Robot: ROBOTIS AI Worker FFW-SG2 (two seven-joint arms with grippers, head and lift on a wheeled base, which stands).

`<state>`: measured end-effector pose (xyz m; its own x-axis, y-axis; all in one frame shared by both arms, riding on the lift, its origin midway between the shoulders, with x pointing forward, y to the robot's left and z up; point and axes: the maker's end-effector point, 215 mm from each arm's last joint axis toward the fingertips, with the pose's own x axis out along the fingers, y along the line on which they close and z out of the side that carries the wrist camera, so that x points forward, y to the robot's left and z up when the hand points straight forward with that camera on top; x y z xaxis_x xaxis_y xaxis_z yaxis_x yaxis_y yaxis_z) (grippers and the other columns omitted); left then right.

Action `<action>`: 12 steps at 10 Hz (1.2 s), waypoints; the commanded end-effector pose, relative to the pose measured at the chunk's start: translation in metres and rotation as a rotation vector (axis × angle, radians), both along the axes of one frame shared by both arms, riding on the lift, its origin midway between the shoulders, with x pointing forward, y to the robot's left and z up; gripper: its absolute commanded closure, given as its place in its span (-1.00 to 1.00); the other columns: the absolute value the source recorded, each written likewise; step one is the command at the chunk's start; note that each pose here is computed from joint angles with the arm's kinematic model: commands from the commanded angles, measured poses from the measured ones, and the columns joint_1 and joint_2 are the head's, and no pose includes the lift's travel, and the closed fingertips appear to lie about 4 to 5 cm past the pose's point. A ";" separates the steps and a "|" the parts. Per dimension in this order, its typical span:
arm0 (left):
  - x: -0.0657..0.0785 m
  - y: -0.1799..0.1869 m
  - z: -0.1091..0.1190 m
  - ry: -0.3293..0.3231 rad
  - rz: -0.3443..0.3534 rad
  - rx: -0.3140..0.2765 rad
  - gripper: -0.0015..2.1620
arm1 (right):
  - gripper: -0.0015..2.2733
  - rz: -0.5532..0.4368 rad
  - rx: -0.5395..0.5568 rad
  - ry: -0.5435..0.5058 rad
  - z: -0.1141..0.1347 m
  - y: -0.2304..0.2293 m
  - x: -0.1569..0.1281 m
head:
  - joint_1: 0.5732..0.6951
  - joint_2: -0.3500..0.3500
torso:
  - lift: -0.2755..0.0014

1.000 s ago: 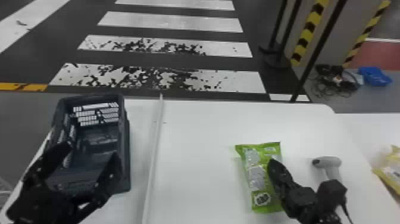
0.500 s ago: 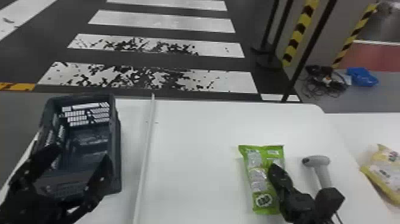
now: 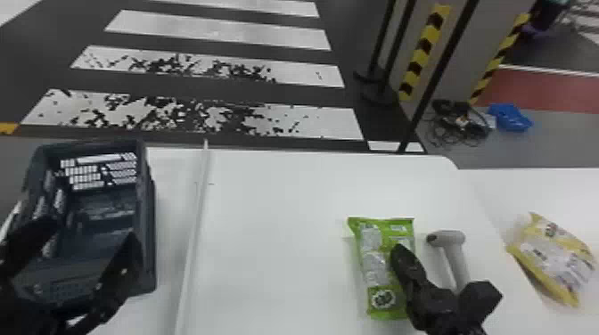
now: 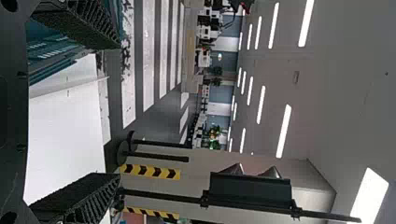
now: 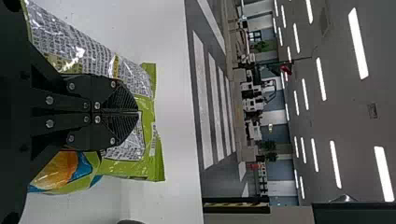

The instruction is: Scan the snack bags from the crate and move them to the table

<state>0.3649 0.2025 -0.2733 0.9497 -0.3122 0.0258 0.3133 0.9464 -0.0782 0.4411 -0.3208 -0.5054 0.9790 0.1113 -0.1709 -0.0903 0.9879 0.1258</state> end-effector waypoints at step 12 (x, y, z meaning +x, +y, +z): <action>0.014 0.004 -0.004 -0.006 -0.024 -0.032 -0.99 | -1.00 -0.052 -0.064 0.183 0.047 -0.098 -0.017 | 1.00 -0.78 | 0.30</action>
<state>0.3786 0.2061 -0.2766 0.9414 -0.3347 0.0426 0.3373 0.9356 -0.1042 0.4226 -0.4102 -0.4556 0.9397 0.0528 -0.3379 -0.0272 0.9964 0.0800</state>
